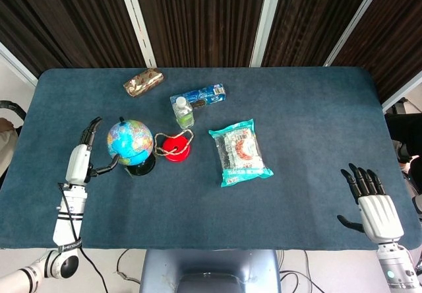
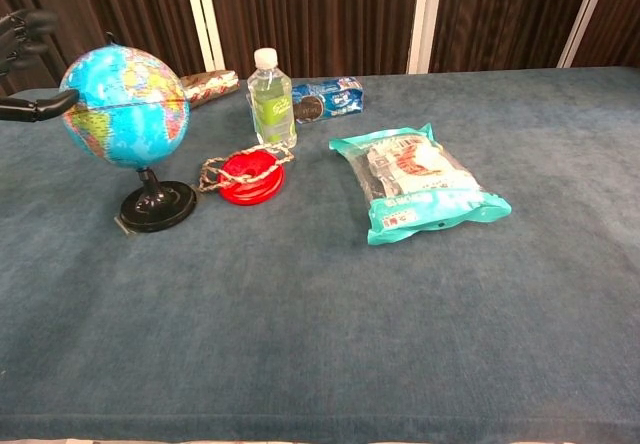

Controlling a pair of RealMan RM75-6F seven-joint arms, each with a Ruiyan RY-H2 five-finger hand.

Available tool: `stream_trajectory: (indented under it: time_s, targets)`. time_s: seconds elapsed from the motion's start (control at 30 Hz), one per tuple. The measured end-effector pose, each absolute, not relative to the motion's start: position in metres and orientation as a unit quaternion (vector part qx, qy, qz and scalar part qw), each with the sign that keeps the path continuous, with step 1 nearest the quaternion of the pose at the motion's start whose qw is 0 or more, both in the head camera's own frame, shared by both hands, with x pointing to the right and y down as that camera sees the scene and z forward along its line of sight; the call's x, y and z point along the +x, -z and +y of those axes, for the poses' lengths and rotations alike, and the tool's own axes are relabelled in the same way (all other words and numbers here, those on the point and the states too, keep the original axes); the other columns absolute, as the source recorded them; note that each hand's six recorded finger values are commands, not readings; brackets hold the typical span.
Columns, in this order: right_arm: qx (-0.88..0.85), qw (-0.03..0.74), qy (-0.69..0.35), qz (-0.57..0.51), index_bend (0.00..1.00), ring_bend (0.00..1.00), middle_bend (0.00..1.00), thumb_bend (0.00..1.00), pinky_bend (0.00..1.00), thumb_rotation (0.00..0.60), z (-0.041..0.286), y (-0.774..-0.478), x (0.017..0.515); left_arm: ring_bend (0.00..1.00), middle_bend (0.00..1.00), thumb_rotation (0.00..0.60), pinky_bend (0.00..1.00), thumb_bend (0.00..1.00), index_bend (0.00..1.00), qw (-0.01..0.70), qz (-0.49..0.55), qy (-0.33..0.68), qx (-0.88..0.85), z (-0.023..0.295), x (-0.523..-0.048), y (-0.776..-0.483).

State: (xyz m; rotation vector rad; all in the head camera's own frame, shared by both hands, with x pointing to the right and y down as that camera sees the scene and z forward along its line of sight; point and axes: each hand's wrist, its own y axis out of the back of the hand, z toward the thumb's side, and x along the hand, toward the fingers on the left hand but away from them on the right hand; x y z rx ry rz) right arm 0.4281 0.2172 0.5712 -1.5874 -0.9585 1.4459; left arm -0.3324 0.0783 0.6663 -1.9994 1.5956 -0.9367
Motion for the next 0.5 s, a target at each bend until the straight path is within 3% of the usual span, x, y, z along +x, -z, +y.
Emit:
stream_trajectory:
  time_s: [0.5]
  targets:
    - [-0.62, 0.387, -0.569, -0.377, 0.0, 0.0, 0.0, 0.11, 0.0, 0.6, 0.217, -0.572, 0.428, 0.0, 0.0, 0.6, 0.02, 0.31, 0.0, 0.199, 0.58, 0.35, -0.708, 0.074, -0.348, -0.673]
